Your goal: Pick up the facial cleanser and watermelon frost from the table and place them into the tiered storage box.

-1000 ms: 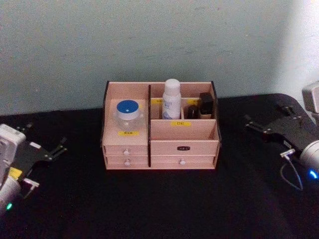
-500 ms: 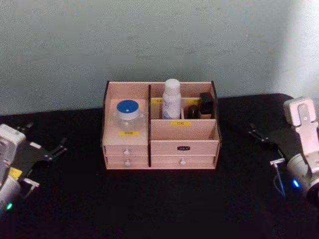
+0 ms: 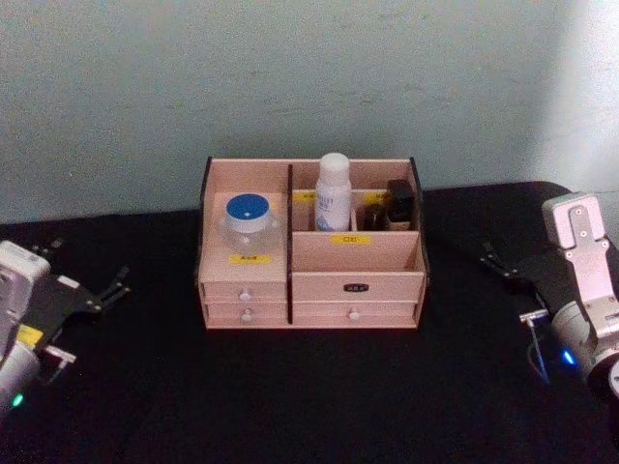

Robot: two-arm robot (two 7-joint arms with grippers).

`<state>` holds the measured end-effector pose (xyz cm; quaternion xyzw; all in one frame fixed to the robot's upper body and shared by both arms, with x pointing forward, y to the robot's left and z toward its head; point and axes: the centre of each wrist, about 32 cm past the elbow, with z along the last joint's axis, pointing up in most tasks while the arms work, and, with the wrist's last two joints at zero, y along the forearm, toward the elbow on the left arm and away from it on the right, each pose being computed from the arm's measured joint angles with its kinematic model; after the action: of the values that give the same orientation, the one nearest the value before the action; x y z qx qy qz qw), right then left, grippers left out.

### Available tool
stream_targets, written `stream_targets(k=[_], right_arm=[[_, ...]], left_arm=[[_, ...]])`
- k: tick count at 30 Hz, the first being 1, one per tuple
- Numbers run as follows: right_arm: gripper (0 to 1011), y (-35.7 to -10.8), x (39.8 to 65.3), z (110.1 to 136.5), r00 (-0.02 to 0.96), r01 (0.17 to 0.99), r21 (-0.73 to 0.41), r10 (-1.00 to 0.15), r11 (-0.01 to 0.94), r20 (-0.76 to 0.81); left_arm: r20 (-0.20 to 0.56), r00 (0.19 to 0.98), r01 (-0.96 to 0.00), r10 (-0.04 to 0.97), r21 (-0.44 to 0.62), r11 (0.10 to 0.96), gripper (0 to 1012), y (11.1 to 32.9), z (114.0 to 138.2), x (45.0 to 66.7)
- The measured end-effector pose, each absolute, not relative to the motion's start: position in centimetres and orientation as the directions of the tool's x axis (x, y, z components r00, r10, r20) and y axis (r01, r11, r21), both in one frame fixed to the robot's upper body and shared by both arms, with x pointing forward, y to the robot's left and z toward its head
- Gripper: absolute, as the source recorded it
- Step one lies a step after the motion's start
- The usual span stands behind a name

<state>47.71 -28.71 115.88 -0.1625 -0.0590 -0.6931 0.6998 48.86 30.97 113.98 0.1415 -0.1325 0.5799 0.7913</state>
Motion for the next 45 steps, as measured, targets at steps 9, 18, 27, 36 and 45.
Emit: stream_targets(k=[9,18,27,36,45], right_arm=[[1002,-28.74,47.69,115.95,0.036,0.989,-0.145,-0.952,-0.009,0.305],[1002,-28.75,47.67,115.97,0.038,0.989,-0.146,-0.952,-0.007,0.304],[1002,-28.76,47.66,115.99,0.039,0.989,-0.146,-0.952,-0.006,0.303],[1003,-28.77,47.66,116.01,0.040,0.989,-0.146,-0.952,-0.005,0.303],[1002,-28.77,47.66,116.01,0.040,0.989,-0.146,-0.952,-0.005,0.303]], left_arm=[[0.374,0.292,-0.955,0.880,0.070,0.287,1002,30.97,113.98,48.86],[0.374,0.292,-0.955,0.880,0.070,0.287,1001,30.97,113.97,48.86],[0.374,0.292,-0.955,0.880,0.070,0.287,1001,30.97,113.98,48.86],[0.374,0.292,-0.955,0.880,0.070,0.287,1001,30.97,113.98,48.86],[0.374,0.292,-0.955,0.880,0.070,0.287,1001,30.97,113.98,48.86]])
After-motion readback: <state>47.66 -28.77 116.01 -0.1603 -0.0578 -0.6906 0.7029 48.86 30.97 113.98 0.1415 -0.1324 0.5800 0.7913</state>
